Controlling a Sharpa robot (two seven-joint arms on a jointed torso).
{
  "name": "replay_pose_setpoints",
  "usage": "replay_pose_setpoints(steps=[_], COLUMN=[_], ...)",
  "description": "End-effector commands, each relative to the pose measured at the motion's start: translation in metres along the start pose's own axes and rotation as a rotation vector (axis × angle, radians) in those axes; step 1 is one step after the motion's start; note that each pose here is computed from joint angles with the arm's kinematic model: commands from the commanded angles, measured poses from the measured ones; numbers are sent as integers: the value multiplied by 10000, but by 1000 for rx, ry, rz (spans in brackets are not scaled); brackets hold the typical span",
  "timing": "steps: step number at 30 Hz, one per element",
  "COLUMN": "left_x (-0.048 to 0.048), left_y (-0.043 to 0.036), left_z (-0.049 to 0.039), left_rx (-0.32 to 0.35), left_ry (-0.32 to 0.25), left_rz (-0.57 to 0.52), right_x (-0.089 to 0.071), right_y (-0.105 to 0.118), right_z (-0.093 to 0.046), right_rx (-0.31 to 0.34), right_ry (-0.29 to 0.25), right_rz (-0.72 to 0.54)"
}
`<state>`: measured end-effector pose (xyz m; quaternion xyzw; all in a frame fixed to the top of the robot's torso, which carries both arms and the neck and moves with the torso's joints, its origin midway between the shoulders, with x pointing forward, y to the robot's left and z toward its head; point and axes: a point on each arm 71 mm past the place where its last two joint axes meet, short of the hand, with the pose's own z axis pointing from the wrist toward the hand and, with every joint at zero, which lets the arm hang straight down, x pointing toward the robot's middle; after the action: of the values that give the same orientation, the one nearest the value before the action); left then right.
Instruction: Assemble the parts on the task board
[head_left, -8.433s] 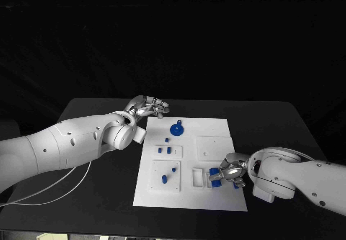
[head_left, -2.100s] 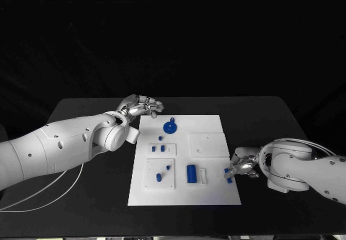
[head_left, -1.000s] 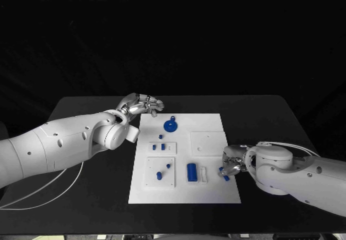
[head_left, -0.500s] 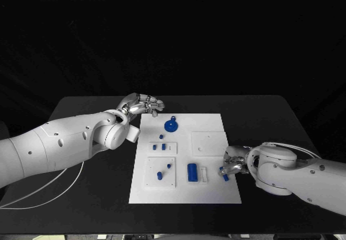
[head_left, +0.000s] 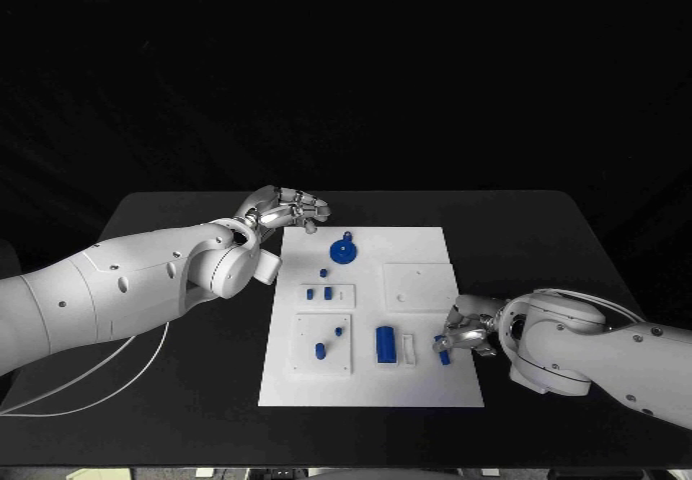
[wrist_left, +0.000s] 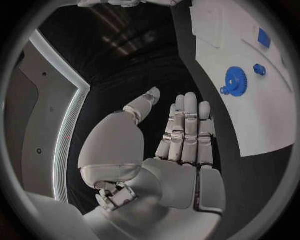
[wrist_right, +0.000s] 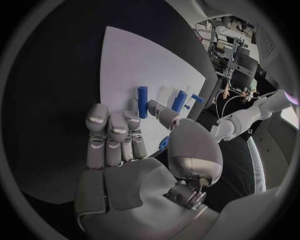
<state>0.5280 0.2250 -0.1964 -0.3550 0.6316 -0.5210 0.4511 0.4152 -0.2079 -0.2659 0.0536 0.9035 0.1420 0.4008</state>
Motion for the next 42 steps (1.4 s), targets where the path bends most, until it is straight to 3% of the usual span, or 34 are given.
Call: replay_pose_setpoints(steps=[1, 5, 11, 26, 42], left_x=[14, 16, 19, 28, 27], left_y=[-14, -15, -14, -16, -14], left_z=[1, 0, 0, 2, 0], left_rx=[9, 9, 9, 8, 7], left_ry=[12, 13, 18, 19, 20], left_rz=[-9, -9, -10, -10, -10], right_x=[58, 41, 58, 96, 92], right_y=[33, 64, 125, 275, 312], right_z=[-11, -23, -18, 51, 98], right_rx=[-17, -31, -45, -67, -69], right_ry=[35, 27, 66, 98, 97], right_rz=[84, 130, 181, 172, 168])
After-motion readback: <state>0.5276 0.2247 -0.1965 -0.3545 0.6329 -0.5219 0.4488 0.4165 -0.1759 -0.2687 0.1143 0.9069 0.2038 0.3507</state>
